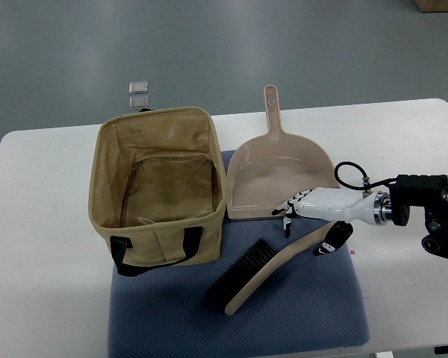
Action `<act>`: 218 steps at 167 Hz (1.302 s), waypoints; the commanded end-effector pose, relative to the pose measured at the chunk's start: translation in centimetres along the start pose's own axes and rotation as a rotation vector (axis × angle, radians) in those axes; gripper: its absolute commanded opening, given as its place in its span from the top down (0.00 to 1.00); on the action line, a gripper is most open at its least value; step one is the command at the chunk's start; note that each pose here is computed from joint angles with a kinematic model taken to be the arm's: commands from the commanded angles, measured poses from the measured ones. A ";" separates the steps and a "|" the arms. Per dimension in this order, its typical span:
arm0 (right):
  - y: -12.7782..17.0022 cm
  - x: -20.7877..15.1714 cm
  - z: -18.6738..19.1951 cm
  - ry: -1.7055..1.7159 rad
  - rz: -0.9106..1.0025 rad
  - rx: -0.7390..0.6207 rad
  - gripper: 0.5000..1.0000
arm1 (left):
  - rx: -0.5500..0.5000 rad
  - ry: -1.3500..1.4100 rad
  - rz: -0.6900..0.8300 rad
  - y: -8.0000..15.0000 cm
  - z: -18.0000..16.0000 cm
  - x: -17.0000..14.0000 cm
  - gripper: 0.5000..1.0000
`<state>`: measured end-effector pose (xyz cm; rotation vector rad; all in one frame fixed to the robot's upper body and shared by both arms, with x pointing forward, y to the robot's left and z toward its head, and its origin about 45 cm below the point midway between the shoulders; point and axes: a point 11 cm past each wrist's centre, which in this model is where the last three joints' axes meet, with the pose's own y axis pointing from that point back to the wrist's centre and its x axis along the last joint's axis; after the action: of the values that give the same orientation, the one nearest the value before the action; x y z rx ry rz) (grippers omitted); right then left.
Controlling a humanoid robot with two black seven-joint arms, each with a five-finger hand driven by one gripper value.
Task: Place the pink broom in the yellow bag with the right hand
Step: 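Lower the right hand onto the beige brush handle, then close the right hand fingers around the brush handle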
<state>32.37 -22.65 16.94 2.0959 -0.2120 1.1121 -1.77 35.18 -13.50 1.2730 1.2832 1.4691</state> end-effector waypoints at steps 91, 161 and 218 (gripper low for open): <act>-0.2 -0.5 0.0 0.007 -0.011 0.001 0.60 | -0.001 -0.001 0.000 0.0 0.1 0.0 0.00; 0.0 -0.5 0.0 0.006 -0.015 0.007 0.97 | 0.001 0.001 0.000 0.0 0.0 0.0 0.00; 1.4 0.0 0.8 0.004 0.004 0.004 1.00 | 0.001 0.001 0.000 0.0 0.0 0.0 0.00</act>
<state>32.10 -23.44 16.92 2.1020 -0.1978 1.1167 -1.77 35.18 -13.50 1.2732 1.2834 1.4691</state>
